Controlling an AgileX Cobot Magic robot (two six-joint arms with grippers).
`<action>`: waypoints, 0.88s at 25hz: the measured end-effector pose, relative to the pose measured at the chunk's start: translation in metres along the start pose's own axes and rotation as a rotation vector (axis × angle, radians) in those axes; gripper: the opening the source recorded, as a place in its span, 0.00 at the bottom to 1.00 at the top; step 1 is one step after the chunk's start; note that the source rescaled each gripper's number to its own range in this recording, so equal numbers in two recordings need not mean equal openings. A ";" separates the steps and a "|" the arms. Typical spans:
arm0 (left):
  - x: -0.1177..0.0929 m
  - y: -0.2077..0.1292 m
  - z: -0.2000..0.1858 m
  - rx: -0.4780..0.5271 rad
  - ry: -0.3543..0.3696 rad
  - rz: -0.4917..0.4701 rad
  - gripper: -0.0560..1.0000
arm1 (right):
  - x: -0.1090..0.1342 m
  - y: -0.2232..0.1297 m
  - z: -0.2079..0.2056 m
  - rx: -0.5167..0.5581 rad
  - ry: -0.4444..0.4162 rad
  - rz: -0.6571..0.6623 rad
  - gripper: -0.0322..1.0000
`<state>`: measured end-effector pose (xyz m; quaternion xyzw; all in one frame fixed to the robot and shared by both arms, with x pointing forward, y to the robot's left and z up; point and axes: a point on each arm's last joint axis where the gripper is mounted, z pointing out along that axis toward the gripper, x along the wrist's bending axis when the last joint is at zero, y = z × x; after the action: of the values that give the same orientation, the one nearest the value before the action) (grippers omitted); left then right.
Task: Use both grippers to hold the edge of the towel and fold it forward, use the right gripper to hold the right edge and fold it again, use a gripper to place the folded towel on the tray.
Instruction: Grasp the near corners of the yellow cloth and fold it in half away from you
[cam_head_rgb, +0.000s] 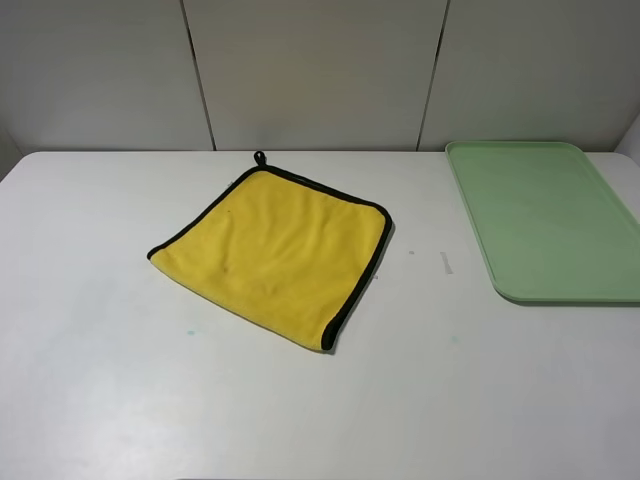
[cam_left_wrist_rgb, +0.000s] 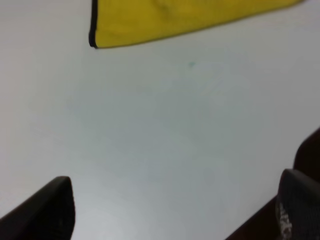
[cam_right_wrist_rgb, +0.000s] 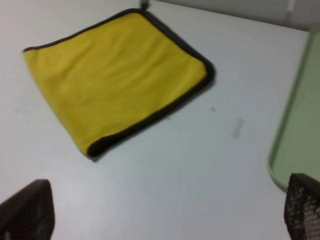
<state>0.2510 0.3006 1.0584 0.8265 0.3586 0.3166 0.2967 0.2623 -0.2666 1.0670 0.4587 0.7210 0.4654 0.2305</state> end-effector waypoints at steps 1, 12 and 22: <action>0.002 0.001 0.003 0.028 0.007 0.033 0.81 | 0.001 0.004 0.005 0.009 0.027 -0.012 1.00; 0.041 0.020 -0.001 0.114 0.238 0.359 0.81 | -0.015 0.033 0.087 0.157 0.176 -0.066 1.00; 0.052 0.027 0.004 0.063 0.316 0.586 0.81 | -0.025 0.026 0.147 0.278 0.283 -0.056 1.00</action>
<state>0.2930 0.3252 1.0916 0.8439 0.1568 0.5016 0.1079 0.3973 -0.2177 1.0199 0.3958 0.8161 0.4145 0.0741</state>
